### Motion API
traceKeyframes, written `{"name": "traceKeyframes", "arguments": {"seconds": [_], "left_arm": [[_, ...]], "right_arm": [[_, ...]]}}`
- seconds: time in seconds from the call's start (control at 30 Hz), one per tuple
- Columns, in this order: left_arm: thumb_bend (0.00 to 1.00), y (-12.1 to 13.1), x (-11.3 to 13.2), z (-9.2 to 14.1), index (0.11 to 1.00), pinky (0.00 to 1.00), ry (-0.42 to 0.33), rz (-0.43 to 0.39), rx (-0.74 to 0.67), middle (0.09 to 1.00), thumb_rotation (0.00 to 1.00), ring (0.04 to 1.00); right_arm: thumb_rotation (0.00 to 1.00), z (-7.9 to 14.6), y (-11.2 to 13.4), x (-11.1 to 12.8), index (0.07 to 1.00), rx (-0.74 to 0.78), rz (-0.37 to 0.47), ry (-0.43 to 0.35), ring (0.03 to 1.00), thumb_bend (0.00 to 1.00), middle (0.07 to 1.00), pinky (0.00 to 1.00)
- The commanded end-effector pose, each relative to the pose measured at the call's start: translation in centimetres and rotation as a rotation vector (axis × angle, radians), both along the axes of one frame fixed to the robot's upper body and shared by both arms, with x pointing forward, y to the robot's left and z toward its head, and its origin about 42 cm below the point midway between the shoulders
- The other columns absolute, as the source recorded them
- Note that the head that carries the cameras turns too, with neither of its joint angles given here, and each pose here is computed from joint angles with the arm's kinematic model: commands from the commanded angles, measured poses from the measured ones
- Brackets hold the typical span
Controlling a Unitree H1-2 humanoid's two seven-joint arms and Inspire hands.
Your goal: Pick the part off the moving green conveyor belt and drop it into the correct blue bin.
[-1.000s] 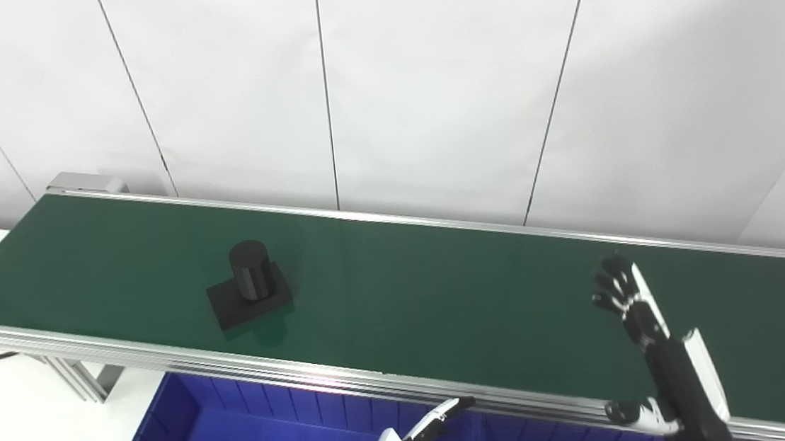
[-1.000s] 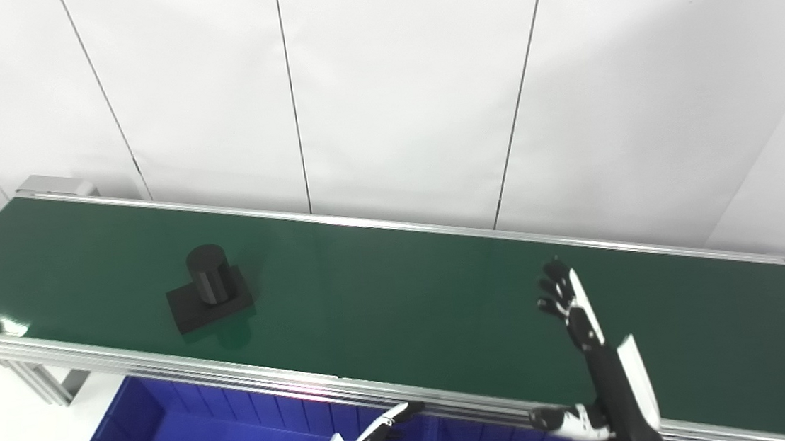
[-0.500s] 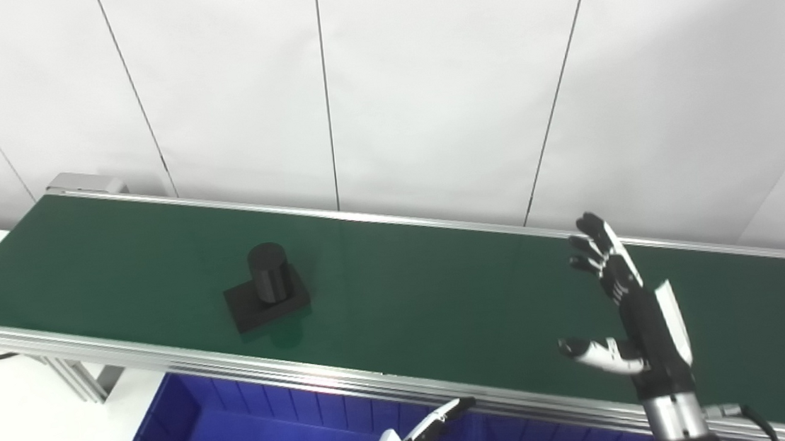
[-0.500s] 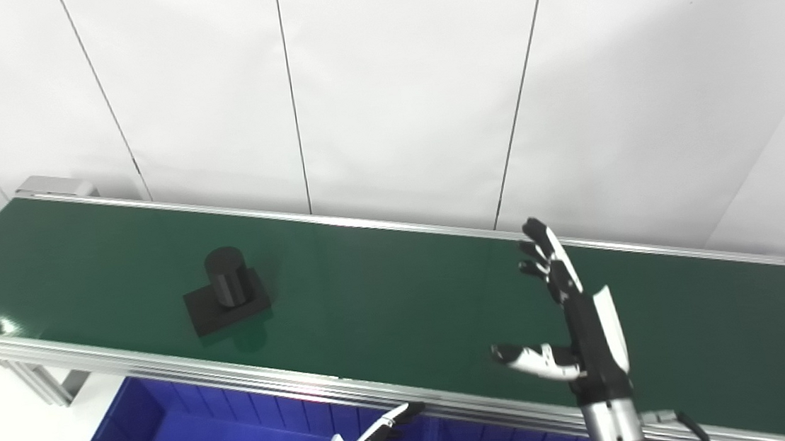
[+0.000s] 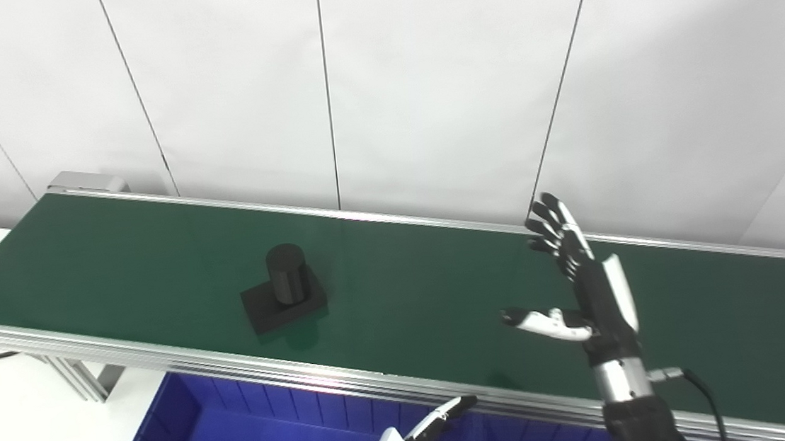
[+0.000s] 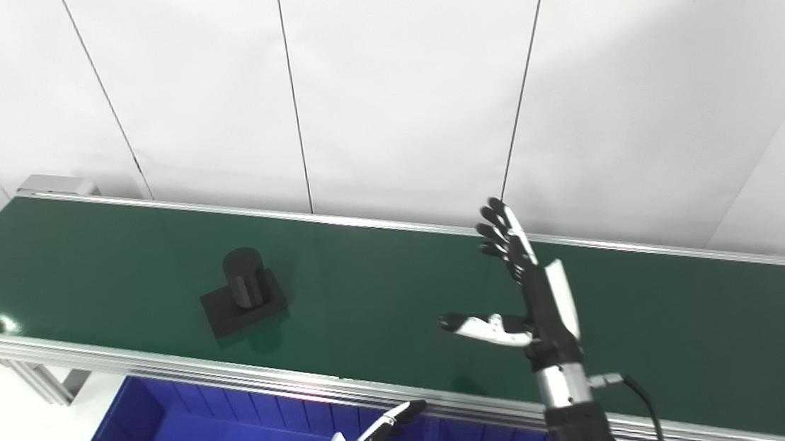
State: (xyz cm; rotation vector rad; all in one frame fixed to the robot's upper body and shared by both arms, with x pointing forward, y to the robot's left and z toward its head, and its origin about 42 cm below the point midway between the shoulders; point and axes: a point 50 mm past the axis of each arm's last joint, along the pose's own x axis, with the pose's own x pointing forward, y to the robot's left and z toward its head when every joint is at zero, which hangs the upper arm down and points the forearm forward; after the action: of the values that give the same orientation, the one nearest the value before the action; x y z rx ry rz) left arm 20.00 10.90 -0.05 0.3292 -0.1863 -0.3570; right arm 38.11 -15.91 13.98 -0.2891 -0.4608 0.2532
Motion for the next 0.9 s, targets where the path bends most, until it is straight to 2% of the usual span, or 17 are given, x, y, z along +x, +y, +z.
{"name": "traceKeyframes", "arguments": {"seconds": [0.0, 0.03, 0.13, 0.37, 0.63, 0.87], "left_arm": [[0.94, -0.6, 1.2, 1.1, 0.87, 0.82, -0.056, 0.003, -0.029, 0.88, 0.88, 0.857], [0.94, -0.6, 1.2, 1.1, 0.869, 0.81, -0.057, 0.004, -0.028, 0.877, 0.89, 0.854], [0.95, -0.8, 1.3, 1.0, 0.87, 0.83, -0.052, -0.003, -0.027, 0.88, 0.89, 0.858], [0.96, -1.0, 1.3, 1.1, 0.868, 0.83, -0.057, -0.012, -0.025, 0.88, 0.89, 0.857], [0.96, -1.3, 1.2, 1.0, 0.864, 0.82, -0.068, -0.015, -0.021, 0.874, 0.88, 0.853], [0.96, -1.6, 1.1, 1.1, 0.866, 0.82, -0.073, -0.022, -0.023, 0.871, 0.88, 0.849]], "right_arm": [[0.32, 1.9, 1.2, 1.6, 0.956, 0.002, 0.032, -0.061, 0.858, 0.97, 0.934, 0.76], [0.28, 1.9, 1.4, 1.8, 0.946, 0.001, 0.036, -0.057, 0.85, 0.98, 0.93, 0.74], [0.26, 1.8, 2.2, 2.7, 0.938, -0.018, 0.052, -0.045, 0.84, 0.98, 0.915, 0.71], [0.2, 1.4, 3.5, 4.6, 0.897, -0.088, 0.089, -0.004, 0.858, 0.99, 0.899, 0.73], [0.21, 1.1, 4.4, 6.4, 0.883, -0.164, 0.084, 0.022, 0.82, 1.0, 0.882, 0.75], [0.23, 1.2, 5.0, 7.6, 0.876, -0.181, 0.076, 0.043, 0.786, 1.0, 0.852, 0.72]]}}
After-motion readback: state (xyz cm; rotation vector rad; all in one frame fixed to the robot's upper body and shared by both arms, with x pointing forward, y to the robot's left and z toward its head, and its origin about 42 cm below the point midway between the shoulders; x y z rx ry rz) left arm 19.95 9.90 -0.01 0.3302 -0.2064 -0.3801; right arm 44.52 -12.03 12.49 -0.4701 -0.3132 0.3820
